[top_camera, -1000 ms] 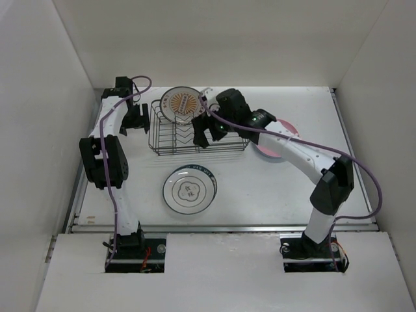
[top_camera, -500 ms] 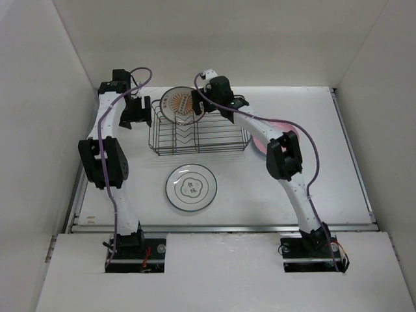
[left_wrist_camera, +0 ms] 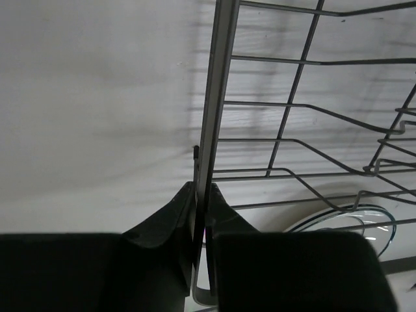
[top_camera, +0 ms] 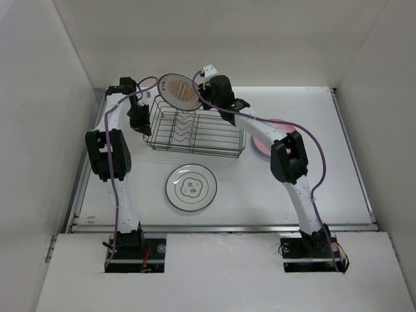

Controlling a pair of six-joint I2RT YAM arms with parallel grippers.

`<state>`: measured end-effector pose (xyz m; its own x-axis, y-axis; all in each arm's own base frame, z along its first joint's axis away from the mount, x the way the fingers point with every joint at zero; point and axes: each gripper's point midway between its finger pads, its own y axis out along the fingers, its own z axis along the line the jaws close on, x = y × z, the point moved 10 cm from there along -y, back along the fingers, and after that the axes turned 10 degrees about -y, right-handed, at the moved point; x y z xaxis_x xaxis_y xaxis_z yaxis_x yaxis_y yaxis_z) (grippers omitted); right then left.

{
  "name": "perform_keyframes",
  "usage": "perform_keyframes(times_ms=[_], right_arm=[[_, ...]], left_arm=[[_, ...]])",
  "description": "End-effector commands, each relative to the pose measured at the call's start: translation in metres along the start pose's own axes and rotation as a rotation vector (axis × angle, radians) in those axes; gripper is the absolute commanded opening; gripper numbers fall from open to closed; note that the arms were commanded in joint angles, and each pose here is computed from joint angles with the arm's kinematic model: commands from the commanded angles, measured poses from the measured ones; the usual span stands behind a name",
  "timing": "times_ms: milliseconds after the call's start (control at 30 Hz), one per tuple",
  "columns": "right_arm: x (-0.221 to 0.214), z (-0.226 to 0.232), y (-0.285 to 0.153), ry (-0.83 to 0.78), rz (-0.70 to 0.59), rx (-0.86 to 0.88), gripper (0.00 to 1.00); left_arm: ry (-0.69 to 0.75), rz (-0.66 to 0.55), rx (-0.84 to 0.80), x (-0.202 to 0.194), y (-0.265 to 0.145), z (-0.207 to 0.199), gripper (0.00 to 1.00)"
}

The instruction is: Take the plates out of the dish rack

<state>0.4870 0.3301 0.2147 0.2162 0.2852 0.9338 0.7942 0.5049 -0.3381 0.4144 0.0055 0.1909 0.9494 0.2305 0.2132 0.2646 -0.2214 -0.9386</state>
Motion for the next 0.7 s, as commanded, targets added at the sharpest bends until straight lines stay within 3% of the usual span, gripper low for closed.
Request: perform_keyframes(times_ms=[0,167,267,367,400,433,533,667], right_arm=[[0.082,-0.017,-0.035,0.044,-0.273,-0.124,0.00],[0.115,-0.026,-0.061,0.120,-0.348,-0.207,0.00],[0.136,-0.026,-0.087,0.115,-0.370,-0.170,0.00],[0.134,-0.010,-0.118,0.067,-0.268,0.119,0.00],[0.121,-0.007,-0.127,0.044,-0.176,0.222,0.00],[0.100,0.010,-0.134,0.036,-0.107,0.437,0.00],[0.066,0.029,-0.169,0.084,0.034,0.686,0.00],[-0.020,0.067,-0.195,0.104,0.346,0.772,0.00]], left_arm=[[-0.061,0.039,0.015,-0.008,0.000,-0.009,0.00],[-0.099,0.009,0.056,-0.011,-0.006,-0.009,0.00],[-0.134,-0.002,0.068,-0.014,-0.008,-0.009,0.00],[-0.154,0.008,0.060,-0.020,-0.008,-0.009,0.00],[-0.152,0.001,0.046,-0.018,-0.008,-0.010,0.00],[-0.152,0.000,0.046,-0.018,-0.008,-0.010,0.00],[-0.152,0.004,0.035,-0.019,-0.008,-0.011,0.00],[-0.156,-0.014,0.017,-0.019,-0.016,-0.015,0.00]])
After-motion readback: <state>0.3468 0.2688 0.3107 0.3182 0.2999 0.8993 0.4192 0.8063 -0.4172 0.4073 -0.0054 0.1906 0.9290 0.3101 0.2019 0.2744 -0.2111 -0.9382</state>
